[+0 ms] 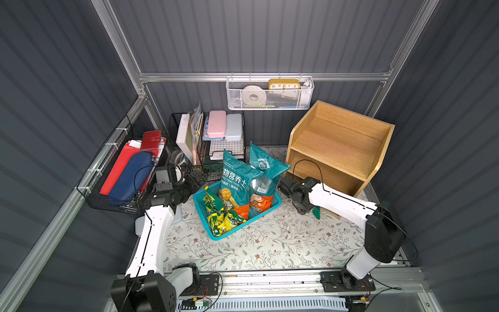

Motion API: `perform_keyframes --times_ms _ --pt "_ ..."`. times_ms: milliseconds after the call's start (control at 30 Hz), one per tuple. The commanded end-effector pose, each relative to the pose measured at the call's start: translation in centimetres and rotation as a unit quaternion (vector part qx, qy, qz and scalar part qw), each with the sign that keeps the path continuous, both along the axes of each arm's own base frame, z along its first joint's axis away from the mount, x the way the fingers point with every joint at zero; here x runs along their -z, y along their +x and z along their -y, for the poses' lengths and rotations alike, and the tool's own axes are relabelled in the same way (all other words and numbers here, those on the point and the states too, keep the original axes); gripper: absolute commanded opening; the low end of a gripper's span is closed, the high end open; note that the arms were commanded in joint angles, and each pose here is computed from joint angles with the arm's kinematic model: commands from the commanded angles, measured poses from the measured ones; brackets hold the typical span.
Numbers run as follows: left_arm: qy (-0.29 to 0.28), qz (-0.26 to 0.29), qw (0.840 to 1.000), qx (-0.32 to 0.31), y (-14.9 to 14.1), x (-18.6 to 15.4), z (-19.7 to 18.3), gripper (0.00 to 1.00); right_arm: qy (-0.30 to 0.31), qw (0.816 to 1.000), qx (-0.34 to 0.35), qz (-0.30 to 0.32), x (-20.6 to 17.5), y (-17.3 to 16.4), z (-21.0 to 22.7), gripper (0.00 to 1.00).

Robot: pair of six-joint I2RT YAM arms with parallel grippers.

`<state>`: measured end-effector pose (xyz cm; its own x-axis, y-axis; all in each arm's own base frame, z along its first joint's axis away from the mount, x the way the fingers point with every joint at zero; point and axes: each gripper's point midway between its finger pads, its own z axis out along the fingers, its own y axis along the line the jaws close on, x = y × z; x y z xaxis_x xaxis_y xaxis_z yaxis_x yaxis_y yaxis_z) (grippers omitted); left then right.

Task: Take down the fertilizer bag from the shelf
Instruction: Pick up the fertilizer bag from the shelf, then place the fertilizer bag in the storage box.

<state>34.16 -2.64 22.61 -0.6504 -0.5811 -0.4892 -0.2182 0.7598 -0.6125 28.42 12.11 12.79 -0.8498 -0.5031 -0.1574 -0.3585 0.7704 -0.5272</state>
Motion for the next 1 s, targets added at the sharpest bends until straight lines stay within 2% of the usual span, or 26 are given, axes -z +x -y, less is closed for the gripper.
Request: perform_keyframes --times_ms 0,67,133,167,267,433,600,733,833,967 --pt "0.005 -0.005 1.000 0.002 -0.3 0.3 0.1 0.99 0.091 0.995 0.027 -0.002 -2.7 -1.9 -1.8 0.00" --pt "0.005 -0.006 1.000 0.002 -0.4 0.4 0.1 0.99 0.148 0.989 0.018 -0.008 -4.5 -2.9 -3.1 0.00" --pt "0.005 -0.008 1.000 0.001 -0.4 0.6 0.1 0.99 0.231 0.973 -0.015 -0.013 -7.1 -3.9 -5.4 0.00" --pt "0.005 -0.007 1.000 0.001 -0.3 0.5 0.1 0.99 0.279 0.959 -0.040 -0.019 -8.3 -4.5 -6.9 0.00" --pt "0.007 -0.007 1.000 0.002 -0.3 0.6 0.1 0.99 0.418 0.901 -0.114 -0.022 -13.3 -6.4 -11.0 0.00" --pt "0.014 -0.008 1.000 0.001 -0.3 0.6 -0.1 0.99 0.537 0.825 -0.176 -0.007 -21.1 -7.9 -14.4 0.00" --pt "0.014 -0.014 1.000 0.002 -0.3 1.0 -0.1 0.99 0.595 0.764 -0.248 0.000 -26.1 -8.6 -18.8 0.00" --pt "0.021 -0.017 1.000 0.007 -0.5 1.3 -0.1 0.99 0.613 0.723 -0.316 -0.028 -28.0 -9.7 -23.6 0.00" --pt "0.033 -0.023 0.999 -0.004 -0.5 1.5 -0.7 0.99 0.613 0.703 -0.356 -0.058 -28.0 -10.4 -26.9 0.00" --pt "0.049 -0.037 0.998 -0.024 -0.7 2.1 -1.6 0.99 0.608 0.685 -0.387 -0.104 -26.9 -10.8 -30.4 0.00"
